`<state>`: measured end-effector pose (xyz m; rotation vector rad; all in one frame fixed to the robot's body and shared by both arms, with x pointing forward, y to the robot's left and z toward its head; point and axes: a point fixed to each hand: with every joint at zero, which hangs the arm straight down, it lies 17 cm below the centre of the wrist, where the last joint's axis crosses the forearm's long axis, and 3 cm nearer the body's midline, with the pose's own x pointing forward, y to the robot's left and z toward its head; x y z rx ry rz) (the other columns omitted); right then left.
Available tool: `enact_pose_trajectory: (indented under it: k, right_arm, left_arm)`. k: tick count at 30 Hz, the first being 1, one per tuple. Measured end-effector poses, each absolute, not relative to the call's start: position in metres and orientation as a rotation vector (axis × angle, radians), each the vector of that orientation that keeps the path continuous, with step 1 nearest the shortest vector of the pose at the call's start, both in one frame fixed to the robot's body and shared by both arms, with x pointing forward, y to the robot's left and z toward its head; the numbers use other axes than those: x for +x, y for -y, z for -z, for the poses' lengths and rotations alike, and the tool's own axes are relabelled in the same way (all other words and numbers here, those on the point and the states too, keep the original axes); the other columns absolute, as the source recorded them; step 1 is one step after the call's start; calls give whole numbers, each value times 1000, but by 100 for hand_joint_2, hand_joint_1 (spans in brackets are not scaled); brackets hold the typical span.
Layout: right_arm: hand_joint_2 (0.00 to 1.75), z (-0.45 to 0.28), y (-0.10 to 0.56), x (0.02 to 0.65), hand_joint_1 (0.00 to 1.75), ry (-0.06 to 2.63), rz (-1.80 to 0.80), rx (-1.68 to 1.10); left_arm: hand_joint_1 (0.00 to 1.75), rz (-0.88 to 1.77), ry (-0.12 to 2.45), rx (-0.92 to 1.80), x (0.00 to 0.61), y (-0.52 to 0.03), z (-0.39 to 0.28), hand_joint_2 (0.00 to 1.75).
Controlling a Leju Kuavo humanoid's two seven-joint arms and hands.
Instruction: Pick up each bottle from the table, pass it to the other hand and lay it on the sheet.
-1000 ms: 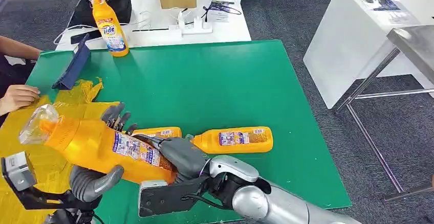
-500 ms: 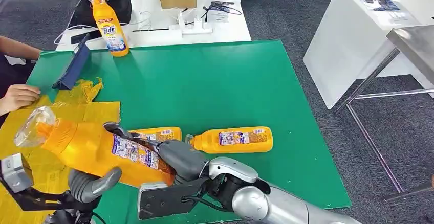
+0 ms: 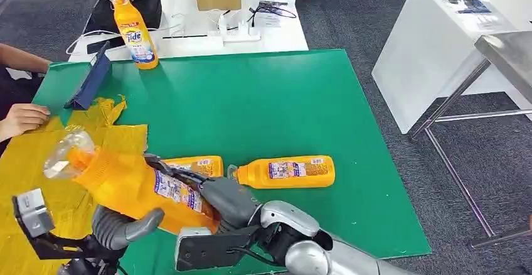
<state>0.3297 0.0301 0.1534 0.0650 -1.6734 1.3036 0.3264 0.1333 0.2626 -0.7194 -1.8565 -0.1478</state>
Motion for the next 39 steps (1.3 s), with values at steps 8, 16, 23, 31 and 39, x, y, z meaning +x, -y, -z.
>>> enact_pose_trajectory:
  k: [8,16,23,31,39]
  right_arm:
    - [0,-140,42,323,0,1683,-1097,-89]
    - [0,-153,100,319,0,1682,-944,-203]
    - [0,-176,129,315,0,1713,-851,-232]
    - [0,-189,149,316,0,1732,-804,-257]
    - [0,-188,149,315,0,1729,-815,-257]
  left_arm:
    - [175,338,2011,-87,349,-187,-256,175]
    - [175,709,1964,826,376,-267,-254,175]
    - [175,1009,1738,1254,396,-319,-224,175]
    - [175,1330,1340,1360,427,-391,-141,175]
    - [175,1383,1203,1305,441,-412,-115,175]
